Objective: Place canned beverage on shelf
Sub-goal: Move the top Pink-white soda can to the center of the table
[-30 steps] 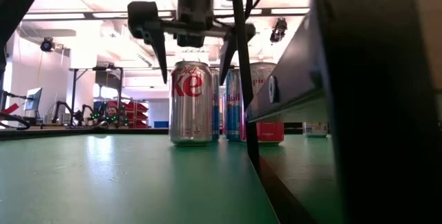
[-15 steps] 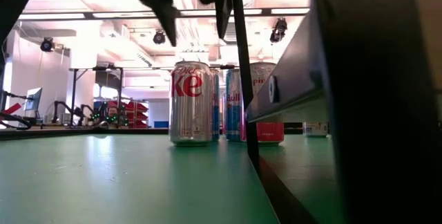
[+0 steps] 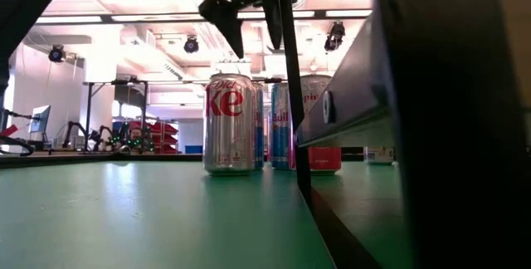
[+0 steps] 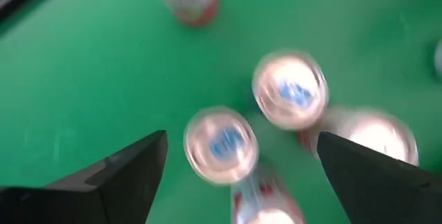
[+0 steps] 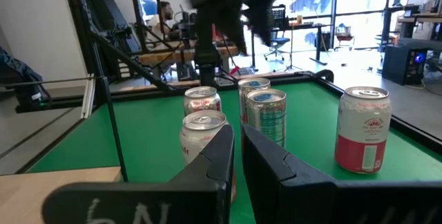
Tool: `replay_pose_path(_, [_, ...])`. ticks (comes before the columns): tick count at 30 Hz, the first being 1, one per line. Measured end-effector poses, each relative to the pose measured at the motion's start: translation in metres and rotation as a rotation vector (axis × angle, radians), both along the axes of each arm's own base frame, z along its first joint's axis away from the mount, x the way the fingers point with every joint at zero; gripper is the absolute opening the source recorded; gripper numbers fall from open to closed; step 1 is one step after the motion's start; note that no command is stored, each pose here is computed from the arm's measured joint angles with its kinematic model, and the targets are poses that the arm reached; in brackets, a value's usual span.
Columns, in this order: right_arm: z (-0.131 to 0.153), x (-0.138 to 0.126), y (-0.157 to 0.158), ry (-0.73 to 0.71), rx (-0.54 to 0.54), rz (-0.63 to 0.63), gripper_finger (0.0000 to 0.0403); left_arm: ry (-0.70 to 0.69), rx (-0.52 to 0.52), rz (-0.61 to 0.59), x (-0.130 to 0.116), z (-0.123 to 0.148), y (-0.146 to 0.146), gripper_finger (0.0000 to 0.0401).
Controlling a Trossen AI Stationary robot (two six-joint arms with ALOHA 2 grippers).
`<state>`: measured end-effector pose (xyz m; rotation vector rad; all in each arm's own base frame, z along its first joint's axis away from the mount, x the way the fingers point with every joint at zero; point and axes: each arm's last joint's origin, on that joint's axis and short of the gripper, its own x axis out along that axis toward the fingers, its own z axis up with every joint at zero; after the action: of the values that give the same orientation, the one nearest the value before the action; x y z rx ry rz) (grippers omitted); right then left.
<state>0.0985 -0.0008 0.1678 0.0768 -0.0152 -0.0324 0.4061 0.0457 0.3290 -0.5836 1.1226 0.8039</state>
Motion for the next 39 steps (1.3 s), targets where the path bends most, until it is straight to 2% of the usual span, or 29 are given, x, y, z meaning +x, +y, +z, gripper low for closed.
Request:
replay_pose_path(5, [0.000, 0.000, 0.000, 0.000, 0.000, 0.000, 0.0022, -0.037, 0.011, 0.072, -0.001, -0.002, 0.040, 0.0354])
replay_pose_path(10, [0.000, 0.000, 0.000, 0.000, 0.001, -0.001, 0.0022, -0.066, 0.026, 0.052, 0.002, -0.010, 0.058, 0.0354])
replay_pose_path(21, [0.000, 0.000, 0.000, 0.000, 0.001, 0.000, 0.0022, -0.150, 0.147, 0.008, 0.022, -0.052, 0.069, 0.0355])
replay_pose_path(31, [0.000, 0.000, 0.000, 0.000, 0.001, 0.000, 0.0022, -0.150, 0.245, 0.031, 0.026, -0.067, 0.073, 0.0355])
replay_pose_path(39, [0.000, 0.000, 0.000, 0.000, 0.000, 0.000, 0.0022, -0.121, 0.272, 0.073, 0.034, -0.085, 0.081, 0.0355])
